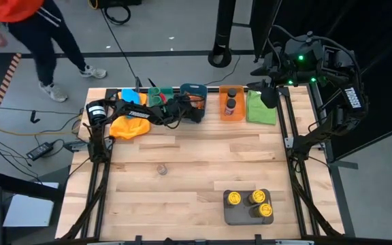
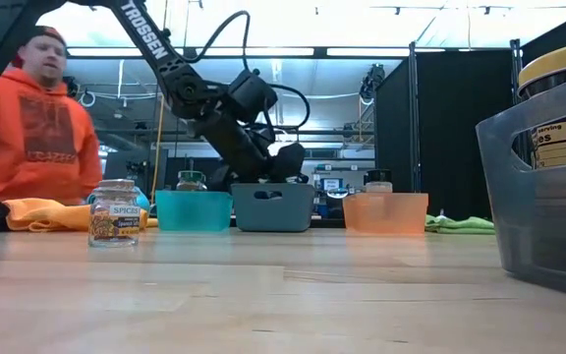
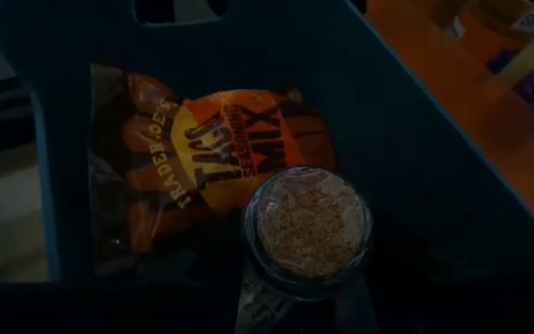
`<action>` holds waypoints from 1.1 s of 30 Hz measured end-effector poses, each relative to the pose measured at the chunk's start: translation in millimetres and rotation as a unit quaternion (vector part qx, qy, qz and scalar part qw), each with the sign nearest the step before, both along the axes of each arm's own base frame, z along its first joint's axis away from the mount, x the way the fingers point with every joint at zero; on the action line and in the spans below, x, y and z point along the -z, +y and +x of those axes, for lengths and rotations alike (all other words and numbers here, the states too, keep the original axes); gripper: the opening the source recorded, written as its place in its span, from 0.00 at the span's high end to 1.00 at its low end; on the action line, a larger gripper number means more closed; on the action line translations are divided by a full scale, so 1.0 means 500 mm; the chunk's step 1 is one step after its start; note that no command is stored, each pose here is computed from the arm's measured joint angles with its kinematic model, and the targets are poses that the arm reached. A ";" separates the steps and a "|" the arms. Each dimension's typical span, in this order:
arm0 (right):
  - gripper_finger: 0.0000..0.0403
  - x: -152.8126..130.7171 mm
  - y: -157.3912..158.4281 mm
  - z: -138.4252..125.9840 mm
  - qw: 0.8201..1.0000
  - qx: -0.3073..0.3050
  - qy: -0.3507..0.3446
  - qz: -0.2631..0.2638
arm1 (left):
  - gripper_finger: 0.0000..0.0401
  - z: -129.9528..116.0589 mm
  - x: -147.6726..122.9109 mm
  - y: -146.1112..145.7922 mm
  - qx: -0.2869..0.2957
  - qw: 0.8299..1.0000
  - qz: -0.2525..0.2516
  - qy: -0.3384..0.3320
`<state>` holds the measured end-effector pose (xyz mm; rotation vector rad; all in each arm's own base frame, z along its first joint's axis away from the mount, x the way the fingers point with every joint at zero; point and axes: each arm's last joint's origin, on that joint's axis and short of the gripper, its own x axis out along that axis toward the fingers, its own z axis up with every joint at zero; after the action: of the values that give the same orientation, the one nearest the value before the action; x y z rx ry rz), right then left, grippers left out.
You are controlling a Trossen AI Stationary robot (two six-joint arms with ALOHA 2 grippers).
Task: Sort spices by type
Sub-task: Put the right brown seasoning bottle into the blue bin, then put the brown seasoning bottle into the blue bin
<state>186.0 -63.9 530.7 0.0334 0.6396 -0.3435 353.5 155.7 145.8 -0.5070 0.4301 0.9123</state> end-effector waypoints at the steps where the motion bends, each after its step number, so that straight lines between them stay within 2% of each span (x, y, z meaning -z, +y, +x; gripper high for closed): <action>1: 0.48 0.000 0.000 0.000 1.000 0.000 0.000 -0.001 | 0.57 0.001 0.002 0.000 0.000 1.000 -0.001 0.000; 11: 0.48 0.000 0.000 0.000 1.000 -0.007 0.003 -0.009 | 0.55 0.002 0.010 0.000 0.004 1.000 -0.016 -0.007; 16: 0.48 0.000 0.000 0.000 1.000 -0.008 0.003 -0.010 | 0.44 0.007 0.007 -0.001 0.036 0.999 -0.010 -0.011; 23: 0.48 0.000 0.000 0.000 1.000 -0.008 0.003 -0.010 | 0.28 0.009 0.005 -0.001 0.038 0.999 -0.006 -0.015; 33: 0.48 0.000 0.000 0.000 1.000 -0.010 0.004 -0.013 | 0.24 0.013 -0.001 0.001 0.041 0.999 -0.006 -0.021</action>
<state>186.1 -63.9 530.8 0.0010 0.6438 -0.3332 360.0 156.3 146.2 -0.5147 0.4150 0.8190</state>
